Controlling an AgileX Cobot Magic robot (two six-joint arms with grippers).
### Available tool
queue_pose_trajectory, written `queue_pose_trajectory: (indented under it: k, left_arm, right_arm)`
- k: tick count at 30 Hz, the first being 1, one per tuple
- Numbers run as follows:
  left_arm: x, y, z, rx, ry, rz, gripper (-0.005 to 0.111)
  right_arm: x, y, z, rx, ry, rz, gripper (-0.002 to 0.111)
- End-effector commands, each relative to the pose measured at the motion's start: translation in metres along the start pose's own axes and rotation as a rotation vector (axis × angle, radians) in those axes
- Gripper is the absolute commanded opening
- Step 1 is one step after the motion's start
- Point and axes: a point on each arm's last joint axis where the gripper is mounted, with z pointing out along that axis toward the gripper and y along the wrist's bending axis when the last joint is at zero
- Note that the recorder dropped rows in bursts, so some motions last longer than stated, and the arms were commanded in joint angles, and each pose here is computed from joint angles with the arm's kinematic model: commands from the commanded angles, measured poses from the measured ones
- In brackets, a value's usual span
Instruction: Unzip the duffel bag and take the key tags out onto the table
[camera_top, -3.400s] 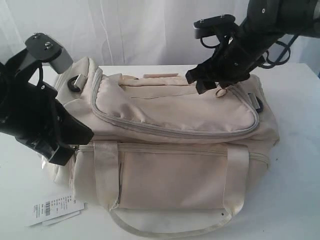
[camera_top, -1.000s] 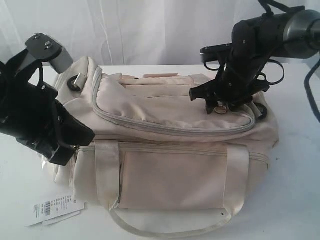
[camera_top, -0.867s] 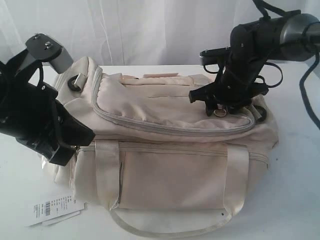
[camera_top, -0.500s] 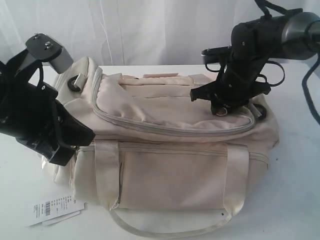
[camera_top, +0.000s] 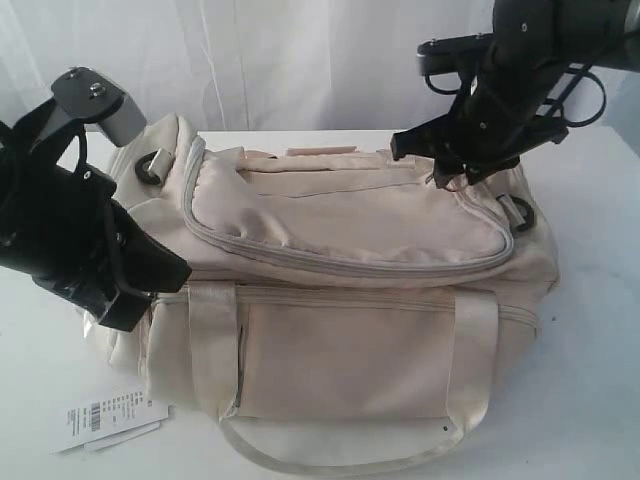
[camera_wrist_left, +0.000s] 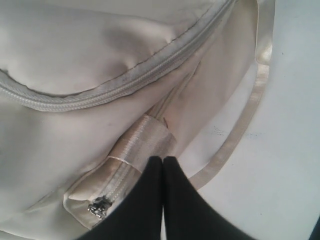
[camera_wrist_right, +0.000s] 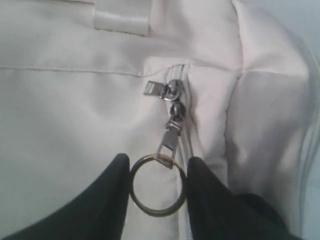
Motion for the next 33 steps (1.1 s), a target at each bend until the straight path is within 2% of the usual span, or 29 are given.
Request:
queue_pose_trajectory:
  k: [1, 25, 28, 33]
  left_arm:
    - [-0.002, -0.003, -0.001, 0.025, -0.003, -0.010, 0.000]
    - [-0.002, -0.003, -0.001, 0.026, -0.004, -0.012, 0.000]
    - [-0.002, -0.003, -0.001, 0.026, -0.004, -0.012, 0.000]
    - [-0.002, -0.003, -0.001, 0.026, -0.004, -0.012, 0.000]
  right_arm:
    - [0.003, -0.008, -0.011, 0.072, 0.026, -0.063, 0.003]
    - [0.015, -0.015, -0.034, 0.118, 0.138, -0.117, 0.003]
    - [0.013, -0.011, -0.032, 0.078, 0.113, -0.093, 0.003]
    - [0.003, 0.005, -0.029, -0.089, 0.000, 0.008, 0.005]
